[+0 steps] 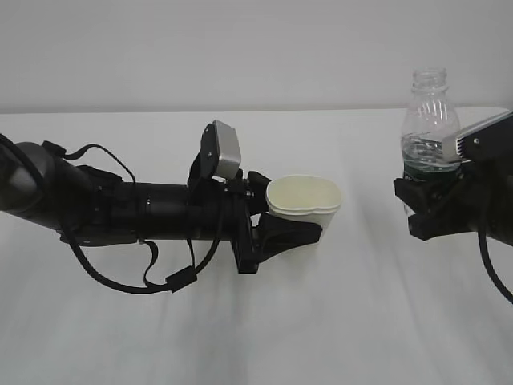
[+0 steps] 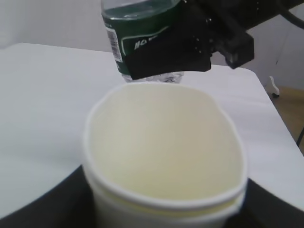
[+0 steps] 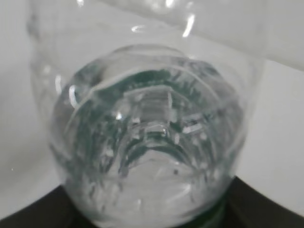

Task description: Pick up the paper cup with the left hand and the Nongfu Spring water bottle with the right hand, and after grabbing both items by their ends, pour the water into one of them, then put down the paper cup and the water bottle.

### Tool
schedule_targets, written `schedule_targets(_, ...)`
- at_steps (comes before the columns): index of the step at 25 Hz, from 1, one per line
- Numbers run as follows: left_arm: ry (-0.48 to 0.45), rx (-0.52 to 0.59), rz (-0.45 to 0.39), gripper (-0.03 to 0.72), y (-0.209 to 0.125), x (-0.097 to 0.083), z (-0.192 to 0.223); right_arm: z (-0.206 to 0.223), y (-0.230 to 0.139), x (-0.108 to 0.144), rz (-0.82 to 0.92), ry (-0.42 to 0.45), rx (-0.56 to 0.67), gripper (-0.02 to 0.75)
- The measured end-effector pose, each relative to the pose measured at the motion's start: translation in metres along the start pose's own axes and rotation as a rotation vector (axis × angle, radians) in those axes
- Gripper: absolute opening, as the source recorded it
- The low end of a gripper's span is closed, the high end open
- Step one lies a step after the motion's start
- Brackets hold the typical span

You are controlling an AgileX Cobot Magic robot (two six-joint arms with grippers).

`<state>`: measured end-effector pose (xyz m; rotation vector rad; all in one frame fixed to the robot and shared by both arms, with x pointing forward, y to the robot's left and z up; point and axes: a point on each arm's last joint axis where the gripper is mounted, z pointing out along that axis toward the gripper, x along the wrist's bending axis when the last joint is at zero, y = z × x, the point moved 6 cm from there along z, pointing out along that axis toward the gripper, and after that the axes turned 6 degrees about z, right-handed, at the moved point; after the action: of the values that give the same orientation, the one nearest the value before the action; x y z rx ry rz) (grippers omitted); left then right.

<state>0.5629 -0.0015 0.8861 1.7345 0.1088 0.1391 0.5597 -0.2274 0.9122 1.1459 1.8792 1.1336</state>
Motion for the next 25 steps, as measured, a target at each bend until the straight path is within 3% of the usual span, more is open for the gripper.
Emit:
schedule_targets(9, -0.004, -0.001, -0.002, 0.445, 0.001, -0.001, 0.001, -0.001, -0.007, 0.0, -0.142, 0.002, 0.044, 0.384)
schedule_targets(19, -0.053, 0.01, 0.008, 0.444, 0.002, -0.02, 0.015, -0.001, -0.006, -0.005, -0.327, -0.029, 0.042, 0.384)
schedule_targets(25, -0.011, 0.002, -0.014, 0.443, 0.003, -0.014, 0.016, -0.002, -0.005, -0.009, -0.422, -0.057, 0.044, 0.384)
